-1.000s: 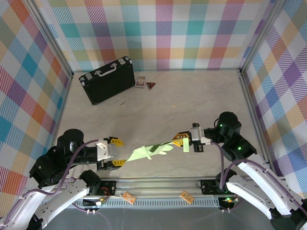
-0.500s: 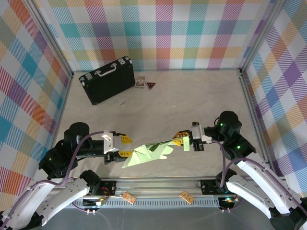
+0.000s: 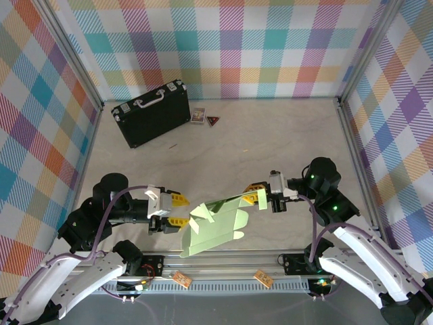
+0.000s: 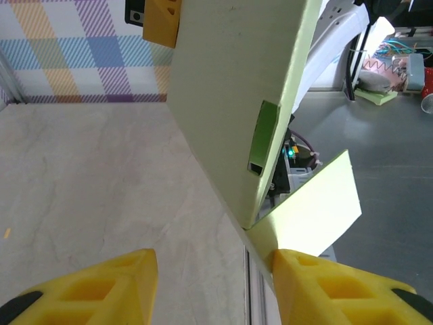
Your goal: Fold the paper box
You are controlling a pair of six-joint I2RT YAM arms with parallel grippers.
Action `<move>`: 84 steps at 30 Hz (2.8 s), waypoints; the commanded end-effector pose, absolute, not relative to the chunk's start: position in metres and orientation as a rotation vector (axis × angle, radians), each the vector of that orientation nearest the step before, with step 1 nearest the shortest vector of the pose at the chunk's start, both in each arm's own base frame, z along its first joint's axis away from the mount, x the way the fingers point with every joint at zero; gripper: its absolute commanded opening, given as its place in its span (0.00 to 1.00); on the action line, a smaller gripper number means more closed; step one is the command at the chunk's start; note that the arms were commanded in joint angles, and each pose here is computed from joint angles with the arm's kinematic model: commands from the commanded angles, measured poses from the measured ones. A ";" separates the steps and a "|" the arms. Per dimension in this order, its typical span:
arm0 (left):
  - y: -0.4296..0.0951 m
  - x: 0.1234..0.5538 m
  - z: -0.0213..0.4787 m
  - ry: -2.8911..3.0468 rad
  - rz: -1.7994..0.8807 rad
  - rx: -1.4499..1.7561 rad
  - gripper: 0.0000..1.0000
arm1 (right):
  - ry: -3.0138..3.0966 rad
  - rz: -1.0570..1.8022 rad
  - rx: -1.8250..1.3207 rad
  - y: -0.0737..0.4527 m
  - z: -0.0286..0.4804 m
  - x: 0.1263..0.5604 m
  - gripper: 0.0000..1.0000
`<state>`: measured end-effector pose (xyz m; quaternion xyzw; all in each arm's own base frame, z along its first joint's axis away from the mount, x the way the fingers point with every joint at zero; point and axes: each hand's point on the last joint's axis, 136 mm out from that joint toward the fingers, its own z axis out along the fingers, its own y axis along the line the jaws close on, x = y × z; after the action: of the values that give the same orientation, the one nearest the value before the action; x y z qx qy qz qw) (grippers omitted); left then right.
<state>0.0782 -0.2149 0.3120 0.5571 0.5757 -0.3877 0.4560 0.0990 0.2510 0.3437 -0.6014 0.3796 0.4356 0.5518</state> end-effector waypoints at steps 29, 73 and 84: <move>-0.226 0.095 0.315 1.429 -0.989 1.284 0.34 | 0.861 1.046 -1.450 0.251 0.341 0.089 0.00; -0.213 0.099 0.355 1.536 -1.081 1.021 0.00 | 1.392 0.768 -0.735 0.211 0.296 0.196 0.68; -0.212 0.098 0.352 1.554 -1.079 1.017 0.00 | 1.132 1.046 -1.026 0.240 0.309 0.135 0.59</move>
<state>0.1050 -0.2133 0.3408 0.4160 0.6457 -0.4298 0.4745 0.1559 0.2405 0.2832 -0.4106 0.5590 0.4359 0.5735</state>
